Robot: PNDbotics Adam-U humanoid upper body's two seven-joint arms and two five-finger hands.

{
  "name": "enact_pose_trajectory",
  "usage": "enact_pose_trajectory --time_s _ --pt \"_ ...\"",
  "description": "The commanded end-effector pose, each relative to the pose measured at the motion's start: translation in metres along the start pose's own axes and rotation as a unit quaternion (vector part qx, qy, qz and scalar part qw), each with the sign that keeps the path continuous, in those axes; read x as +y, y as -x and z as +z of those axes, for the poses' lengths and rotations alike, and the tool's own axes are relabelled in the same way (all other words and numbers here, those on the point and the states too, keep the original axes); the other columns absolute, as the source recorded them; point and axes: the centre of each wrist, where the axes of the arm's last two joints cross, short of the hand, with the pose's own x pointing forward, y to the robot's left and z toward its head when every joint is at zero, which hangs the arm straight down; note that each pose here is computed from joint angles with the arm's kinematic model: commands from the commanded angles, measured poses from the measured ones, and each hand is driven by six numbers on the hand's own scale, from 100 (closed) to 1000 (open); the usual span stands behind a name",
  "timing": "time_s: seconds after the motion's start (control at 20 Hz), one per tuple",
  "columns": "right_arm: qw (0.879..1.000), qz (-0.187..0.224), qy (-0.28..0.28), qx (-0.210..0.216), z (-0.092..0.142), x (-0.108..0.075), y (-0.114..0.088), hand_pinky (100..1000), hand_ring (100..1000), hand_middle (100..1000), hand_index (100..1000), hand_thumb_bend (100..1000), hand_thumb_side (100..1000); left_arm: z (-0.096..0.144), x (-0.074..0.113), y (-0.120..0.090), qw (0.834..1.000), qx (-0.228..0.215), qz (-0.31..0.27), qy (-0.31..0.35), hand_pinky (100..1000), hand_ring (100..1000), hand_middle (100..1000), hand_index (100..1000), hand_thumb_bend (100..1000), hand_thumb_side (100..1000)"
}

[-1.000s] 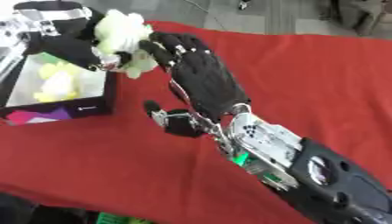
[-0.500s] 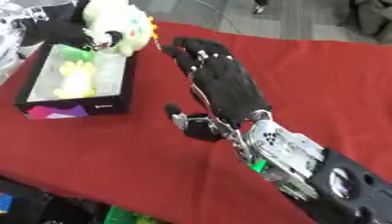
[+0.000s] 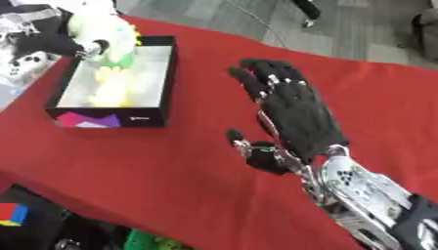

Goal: Pick up the objects with one hand, pass them to the other hand, and then place them into the box on the other side of the table.

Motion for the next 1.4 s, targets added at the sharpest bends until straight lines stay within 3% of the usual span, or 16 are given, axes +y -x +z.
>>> enact_pose_trajectory --time_s 0.05,0.15,0.25,0.3,0.35,0.45,0.5,0.65,0.8,0.9,0.95,1.0,1.2,1.3,1.35,1.4 --pt "1.000 0.015 0.025 0.004 0.000 -0.009 0.006 898 892 864 900 422 192 0.005 0.017 0.009 1.000 0.002 -0.023 -0.018 946 642 509 570 100 248" --pt "0.999 0.014 0.029 0.007 0.000 -0.010 0.007 897 892 863 899 424 190 0.002 0.013 0.014 0.999 -0.001 -0.041 0.000 980 741 623 725 100 247" --pt "0.999 0.012 0.029 0.007 0.001 -0.009 0.007 896 892 862 899 423 190 0.000 0.011 0.016 0.998 -0.009 -0.067 0.009 1000 817 728 822 100 629" --pt "1.000 0.011 0.028 0.007 0.001 -0.009 0.007 895 891 862 899 421 189 -0.002 0.010 0.016 0.996 -0.016 -0.088 0.008 1000 824 732 834 100 706" --pt "1.000 0.011 0.028 0.008 0.001 -0.008 0.007 894 891 862 899 420 191 -0.003 0.008 0.017 0.994 -0.021 -0.109 0.007 1000 846 750 863 127 885" --pt "1.000 0.010 0.027 0.008 0.002 -0.008 0.007 894 891 862 899 419 192 -0.006 0.006 0.018 0.990 -0.027 -0.140 0.003 1000 851 751 871 180 919" --pt "1.000 0.010 0.026 0.009 0.002 -0.007 0.007 893 890 861 898 415 201 -0.008 0.006 0.019 0.988 -0.026 -0.153 -0.002 1000 885 774 912 328 957" --pt "1.000 0.008 0.026 0.011 0.003 -0.006 0.007 890 884 857 893 407 204 -0.013 0.006 0.022 0.981 -0.008 -0.191 -0.029 1000 939 812 955 434 930" --pt "0.999 0.004 0.033 0.011 0.003 -0.007 0.007 885 873 851 885 405 190 -0.016 0.005 0.025 0.976 -0.002 -0.214 -0.041 1000 959 820 960 393 840" --pt "0.999 0.001 0.040 0.012 0.002 -0.007 0.007 882 870 850 883 399 191 -0.018 0.005 0.028 0.975 -0.004 -0.219 -0.038 1000 964 825 957 273 561" --pt "0.999 -0.001 0.042 0.013 0.002 -0.007 0.008 881 868 849 881 394 196 -0.018 0.005 0.029 0.975 -0.004 -0.219 -0.035 1000 962 825 954 216 152" --pt "0.999 -0.002 0.044 0.014 0.003 -0.007 0.008 881 868 848 881 394 197 -0.019 0.005 0.030 0.975 -0.004 -0.218 -0.032 1000 960 823 954 218 101" --pt "0.999 -0.002 0.046 0.016 0.003 -0.007 0.009 880 868 848 881 399 195 -0.019 0.005 0.030 0.977 -0.015 -0.210 -0.034 1000 951 817 955 210 116" --pt "0.999 -0.001 0.046 0.017 0.003 -0.007 0.009 880 868 848 881 401 193 -0.018 0.006 0.029 0.978 -0.020 -0.204 -0.038 1000 946 812 949 170 121" --pt "0.999 -0.001 0.046 0.018 0.004 -0.007 0.009 880 868 848 881 399 181 -0.018 0.006 0.028 0.979 -0.023 -0.199 -0.042 1000 938 797 938 100 142" --pt "0.999 -0.001 0.046 0.019 0.004 -0.006 0.010 877 867 848 880 385 173 -0.016 0.008 0.026 0.980 -0.026 -0.190 -0.051 1000 919 763 911 100 494"
